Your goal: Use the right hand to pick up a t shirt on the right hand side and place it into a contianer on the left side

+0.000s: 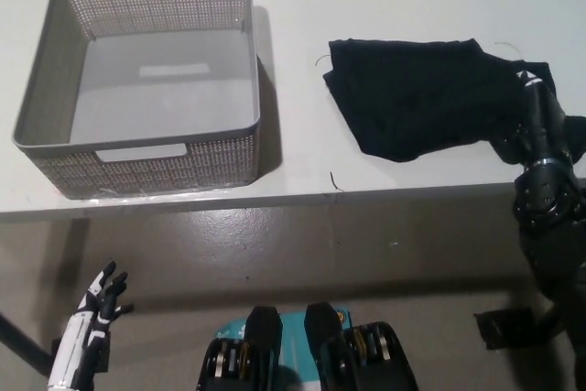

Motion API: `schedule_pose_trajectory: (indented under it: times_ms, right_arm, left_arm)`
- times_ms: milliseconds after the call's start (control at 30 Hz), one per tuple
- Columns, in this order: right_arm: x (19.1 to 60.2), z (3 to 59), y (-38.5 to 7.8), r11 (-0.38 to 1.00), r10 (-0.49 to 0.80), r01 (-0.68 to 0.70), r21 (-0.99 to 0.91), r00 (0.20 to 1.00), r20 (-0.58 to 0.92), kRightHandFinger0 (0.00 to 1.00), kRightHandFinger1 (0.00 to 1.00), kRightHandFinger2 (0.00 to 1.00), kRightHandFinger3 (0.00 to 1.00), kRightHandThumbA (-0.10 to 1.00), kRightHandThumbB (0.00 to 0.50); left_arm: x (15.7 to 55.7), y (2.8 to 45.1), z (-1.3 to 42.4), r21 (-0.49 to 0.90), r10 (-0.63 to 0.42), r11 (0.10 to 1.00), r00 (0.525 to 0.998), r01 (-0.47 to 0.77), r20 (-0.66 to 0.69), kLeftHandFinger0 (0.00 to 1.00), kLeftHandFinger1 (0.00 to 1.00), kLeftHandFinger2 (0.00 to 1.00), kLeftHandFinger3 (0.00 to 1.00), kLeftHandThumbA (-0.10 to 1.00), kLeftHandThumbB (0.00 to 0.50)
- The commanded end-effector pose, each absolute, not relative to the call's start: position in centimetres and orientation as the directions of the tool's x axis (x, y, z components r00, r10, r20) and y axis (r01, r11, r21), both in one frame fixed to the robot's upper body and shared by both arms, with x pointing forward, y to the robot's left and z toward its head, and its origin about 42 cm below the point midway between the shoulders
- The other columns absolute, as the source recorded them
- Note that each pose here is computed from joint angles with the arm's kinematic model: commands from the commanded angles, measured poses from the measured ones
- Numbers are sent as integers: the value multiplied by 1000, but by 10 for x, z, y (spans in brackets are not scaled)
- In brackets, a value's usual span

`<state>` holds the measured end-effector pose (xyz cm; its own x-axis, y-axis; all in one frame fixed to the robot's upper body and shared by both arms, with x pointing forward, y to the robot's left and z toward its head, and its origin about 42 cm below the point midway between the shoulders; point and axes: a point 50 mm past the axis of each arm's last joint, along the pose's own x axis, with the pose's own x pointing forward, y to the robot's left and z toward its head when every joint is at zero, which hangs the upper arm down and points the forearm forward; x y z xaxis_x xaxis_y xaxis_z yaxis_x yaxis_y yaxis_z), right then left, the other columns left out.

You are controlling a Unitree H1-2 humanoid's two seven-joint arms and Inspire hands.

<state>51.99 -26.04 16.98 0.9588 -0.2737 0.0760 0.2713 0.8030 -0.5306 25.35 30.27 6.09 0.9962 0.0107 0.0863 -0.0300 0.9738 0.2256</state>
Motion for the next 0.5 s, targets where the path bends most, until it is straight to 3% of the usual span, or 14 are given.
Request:
schedule_pose_trajectory:
  times_ms: [0, 33, 67, 133, 200, 233, 333, 400, 467]
  right_arm:
    - [529, 201, -242, 913, -401, 403, -59, 915, 34, 0, 203, 541, 537, -100, 100]
    - [530, 205, -239, 915, -404, 403, 16, 915, 16, 0, 195, 535, 543, -100, 97]
    - [536, 232, -232, 875, -401, 398, 276, 915, -49, 0, 150, 497, 531, -100, 75]
    - [537, 238, -230, 853, -401, 397, 338, 914, -63, 0, 148, 486, 525, -100, 77]
    - [541, 261, -228, 768, -379, 391, 508, 916, -132, 0, 85, 437, 490, -100, 64]
    - [543, 275, -228, 720, -364, 386, 577, 918, -160, 0, 53, 420, 567, -100, 53]
    - [544, 290, -229, 702, -354, 367, 610, 923, -149, 0, 0, 398, 565, -100, 59]
    - [549, 324, -227, 704, -328, 318, 635, 939, -107, 0, 0, 395, 615, -100, 50]
    - [554, 356, -222, 712, -320, 301, 634, 943, -88, 0, 0, 410, 759, -100, 66]
  left_arm:
    - [240, 306, 63, 230, 0, 973, 995, -24, 102, 849, 951, 957, 1000, 955, 226]
    - [239, 306, 63, 231, 0, 973, 995, -24, 100, 850, 952, 959, 1000, 954, 224]
    - [239, 305, 62, 230, 4, 973, 995, -26, 97, 850, 951, 956, 1000, 956, 227]
    - [239, 305, 61, 233, 2, 972, 996, -24, 94, 852, 952, 958, 1000, 959, 226]
    - [240, 304, 61, 244, -7, 970, 995, -17, 96, 880, 962, 971, 1000, 974, 211]
    - [239, 302, 60, 243, -6, 970, 996, -17, 91, 891, 963, 979, 1000, 983, 220]
    - [238, 301, 58, 239, -3, 971, 996, -18, 89, 885, 958, 978, 1000, 980, 220]
    - [240, 299, 57, 224, -1, 974, 996, -20, 94, 870, 956, 968, 1000, 965, 211]
    - [240, 296, 54, 215, 6, 976, 996, -24, 84, 866, 953, 960, 1000, 947, 214]
